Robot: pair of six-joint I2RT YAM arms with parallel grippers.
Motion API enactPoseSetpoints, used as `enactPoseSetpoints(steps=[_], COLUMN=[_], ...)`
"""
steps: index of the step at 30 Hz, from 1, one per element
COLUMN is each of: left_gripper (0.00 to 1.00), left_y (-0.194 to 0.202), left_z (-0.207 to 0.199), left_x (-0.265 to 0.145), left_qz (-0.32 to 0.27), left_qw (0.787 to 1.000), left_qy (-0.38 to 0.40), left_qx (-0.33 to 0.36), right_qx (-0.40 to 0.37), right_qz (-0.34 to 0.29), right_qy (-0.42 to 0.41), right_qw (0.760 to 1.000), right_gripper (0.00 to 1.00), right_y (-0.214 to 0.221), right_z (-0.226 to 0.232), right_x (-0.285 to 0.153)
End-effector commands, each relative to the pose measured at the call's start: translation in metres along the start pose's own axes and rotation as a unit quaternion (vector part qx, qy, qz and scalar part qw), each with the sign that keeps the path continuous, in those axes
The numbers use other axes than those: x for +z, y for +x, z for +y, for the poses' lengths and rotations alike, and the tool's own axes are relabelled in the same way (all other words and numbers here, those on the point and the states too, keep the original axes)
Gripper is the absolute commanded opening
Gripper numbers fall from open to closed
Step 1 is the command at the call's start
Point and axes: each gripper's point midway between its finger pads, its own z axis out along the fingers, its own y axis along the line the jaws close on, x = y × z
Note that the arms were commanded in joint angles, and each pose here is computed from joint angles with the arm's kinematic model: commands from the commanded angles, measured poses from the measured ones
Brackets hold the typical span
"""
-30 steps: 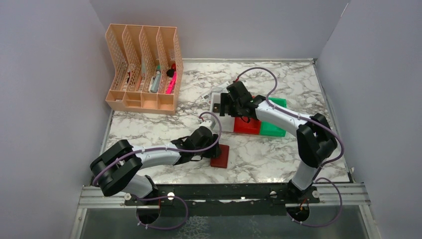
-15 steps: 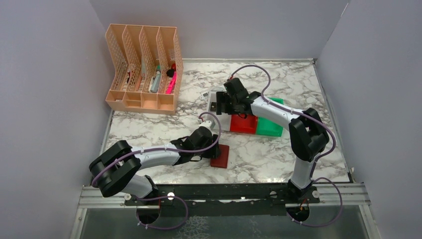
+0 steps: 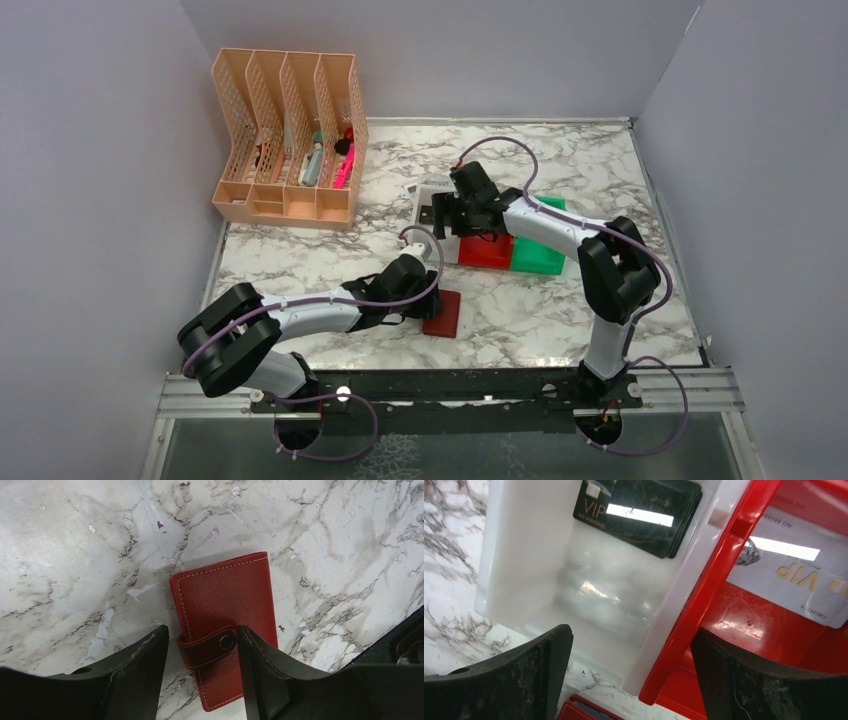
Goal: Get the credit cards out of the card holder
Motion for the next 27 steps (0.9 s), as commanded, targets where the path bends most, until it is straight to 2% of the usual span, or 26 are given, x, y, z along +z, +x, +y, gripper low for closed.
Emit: enactPoseSetpoints(steps=[1, 4, 9, 13, 18, 23, 27], left_gripper=[0.57, 0.57, 0.57, 0.58, 0.59, 0.59, 0.54], left_y=[0.003, 0.002, -0.001, -0.005, -0.009, -0.011, -0.010], left_z=[-0.001, -0.003, -0.006, -0.004, -0.004, -0.017, -0.018], left_x=[-0.005, -0.006, -0.009, -0.012, -0.017, -0.017, -0.015], left_qz=[0.007, 0.007, 0.006, 0.015, 0.015, 0.020, 0.027], left_qw=[1.000, 1.000, 1.000, 0.999, 0.998, 0.996, 0.994], left_qy=[0.002, 0.005, 0.010, -0.005, -0.026, -0.028, -0.047], left_qx=[0.008, 0.010, 0.023, 0.045, 0.057, 0.081, 0.099], right_qx=[-0.024, -0.023, -0.016, 0.029, 0.078, 0.139, 0.184], right_qz=[-0.002, -0.008, -0.046, -0.065, -0.053, -0.026, -0.021], right_qy=[-0.041, -0.019, 0.005, 0.023, -0.042, -0.124, -0.158], right_qw=[0.999, 1.000, 0.999, 0.997, 0.995, 0.982, 0.970], right_gripper=[0.89, 0.88, 0.92, 0.94, 0.92, 0.82, 0.74], right_y=[0.002, -0.001, -0.018, -0.011, 0.035, 0.080, 0.103], right_z=[0.012, 0.005, -0.003, -0.014, -0.009, 0.005, 0.007], right_x=[-0.008, -0.013, -0.044, -0.072, -0.091, -0.105, -0.110])
